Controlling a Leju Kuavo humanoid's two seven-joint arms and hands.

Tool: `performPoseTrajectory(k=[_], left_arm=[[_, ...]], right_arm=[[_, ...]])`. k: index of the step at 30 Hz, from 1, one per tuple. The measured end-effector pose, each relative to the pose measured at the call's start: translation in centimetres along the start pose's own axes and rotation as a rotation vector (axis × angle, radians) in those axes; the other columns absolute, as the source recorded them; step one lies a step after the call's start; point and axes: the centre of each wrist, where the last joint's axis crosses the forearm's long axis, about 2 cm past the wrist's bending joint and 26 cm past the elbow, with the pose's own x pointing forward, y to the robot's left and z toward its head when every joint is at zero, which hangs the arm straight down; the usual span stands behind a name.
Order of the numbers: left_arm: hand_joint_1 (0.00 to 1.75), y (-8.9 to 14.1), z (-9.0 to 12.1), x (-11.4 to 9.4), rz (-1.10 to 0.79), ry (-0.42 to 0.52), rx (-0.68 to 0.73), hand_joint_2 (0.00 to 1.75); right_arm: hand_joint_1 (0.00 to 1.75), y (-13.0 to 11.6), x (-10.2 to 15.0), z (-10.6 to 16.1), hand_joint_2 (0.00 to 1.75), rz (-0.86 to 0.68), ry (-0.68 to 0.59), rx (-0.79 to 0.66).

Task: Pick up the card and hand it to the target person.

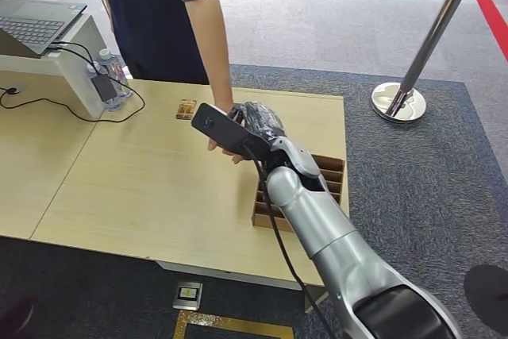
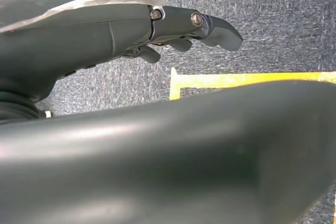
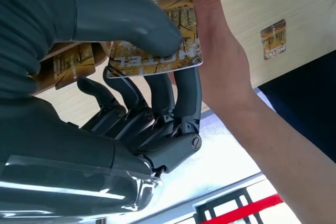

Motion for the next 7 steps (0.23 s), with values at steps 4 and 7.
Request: performPoseTrajectory(k=[4,7], left_arm=[[0.0,0.0,-0.01,0.04,0.001,0.002,0.004,0.0],[0.0,-0.01,-0.01,0.05,0.005,0.004,0.006,0.0]], right_arm=[[1.51,-0.42,0.77,-0.32,1.75,0.007,-0.016,0.0],[1.39,-0.58,1.12,-0.46,1.75,0.018,-0.023,0.002]])
